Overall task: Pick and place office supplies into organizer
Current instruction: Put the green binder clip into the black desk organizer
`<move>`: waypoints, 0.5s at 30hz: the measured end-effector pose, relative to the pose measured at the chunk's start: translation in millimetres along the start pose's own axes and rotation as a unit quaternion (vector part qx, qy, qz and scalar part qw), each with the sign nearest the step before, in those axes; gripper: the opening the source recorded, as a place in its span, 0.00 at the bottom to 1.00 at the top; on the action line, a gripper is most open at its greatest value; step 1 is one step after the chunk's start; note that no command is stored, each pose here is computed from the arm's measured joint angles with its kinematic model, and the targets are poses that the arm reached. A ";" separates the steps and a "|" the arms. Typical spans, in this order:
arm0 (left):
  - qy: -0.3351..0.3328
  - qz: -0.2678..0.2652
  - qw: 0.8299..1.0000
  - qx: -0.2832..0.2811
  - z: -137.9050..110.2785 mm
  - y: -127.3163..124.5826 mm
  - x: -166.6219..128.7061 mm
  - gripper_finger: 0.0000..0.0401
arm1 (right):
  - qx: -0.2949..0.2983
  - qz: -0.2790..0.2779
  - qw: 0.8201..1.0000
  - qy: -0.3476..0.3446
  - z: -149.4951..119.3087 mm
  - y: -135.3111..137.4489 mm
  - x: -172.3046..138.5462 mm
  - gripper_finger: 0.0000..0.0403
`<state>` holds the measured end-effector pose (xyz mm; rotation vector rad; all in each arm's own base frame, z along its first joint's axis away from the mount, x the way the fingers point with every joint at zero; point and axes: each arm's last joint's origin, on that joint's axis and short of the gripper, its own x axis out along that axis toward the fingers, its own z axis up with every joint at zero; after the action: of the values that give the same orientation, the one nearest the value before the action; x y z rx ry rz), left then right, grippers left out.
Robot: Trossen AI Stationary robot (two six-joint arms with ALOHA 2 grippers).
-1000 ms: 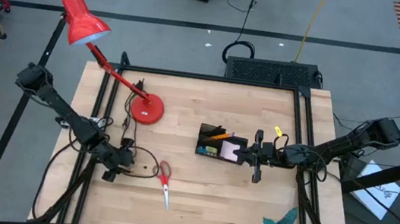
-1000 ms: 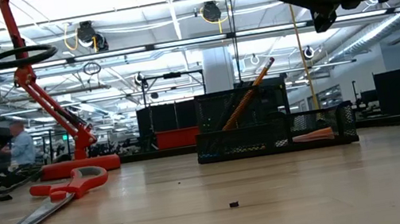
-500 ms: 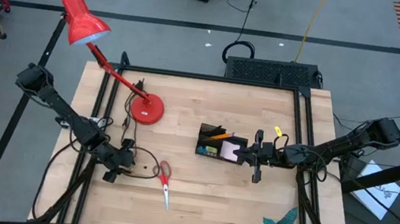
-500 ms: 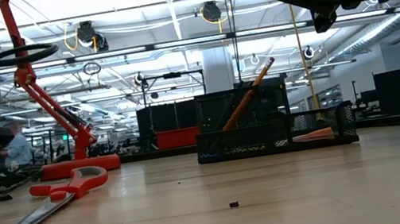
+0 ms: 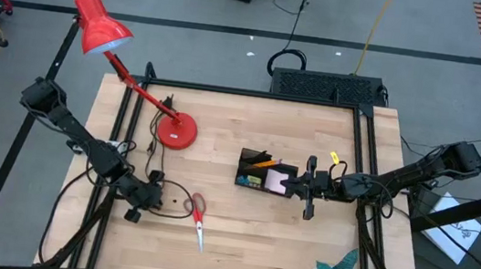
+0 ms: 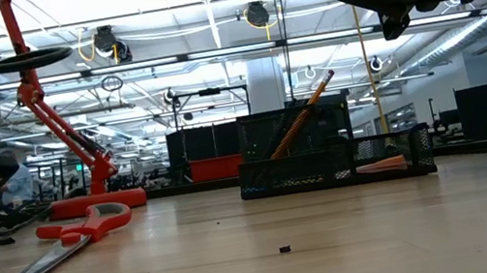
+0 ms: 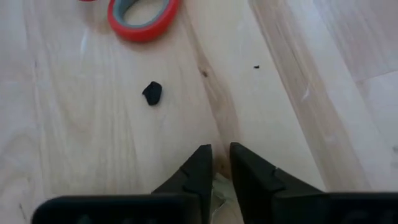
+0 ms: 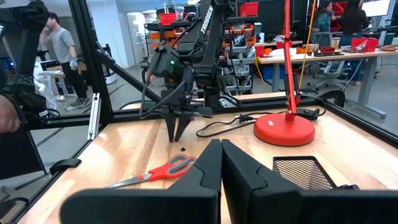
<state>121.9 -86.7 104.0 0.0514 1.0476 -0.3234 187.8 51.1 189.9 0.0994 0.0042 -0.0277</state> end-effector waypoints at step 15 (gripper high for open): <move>-0.036 0.009 0.997 0.060 8.5 -0.7 -0.3 0.15 | 0.000 0.000 1.000 0.000 0.0 0.0 0.0 0.00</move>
<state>128.7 -89.0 108.7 0.1564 0.9548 -0.3698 187.8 51.1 189.9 0.0994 0.0041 -0.0277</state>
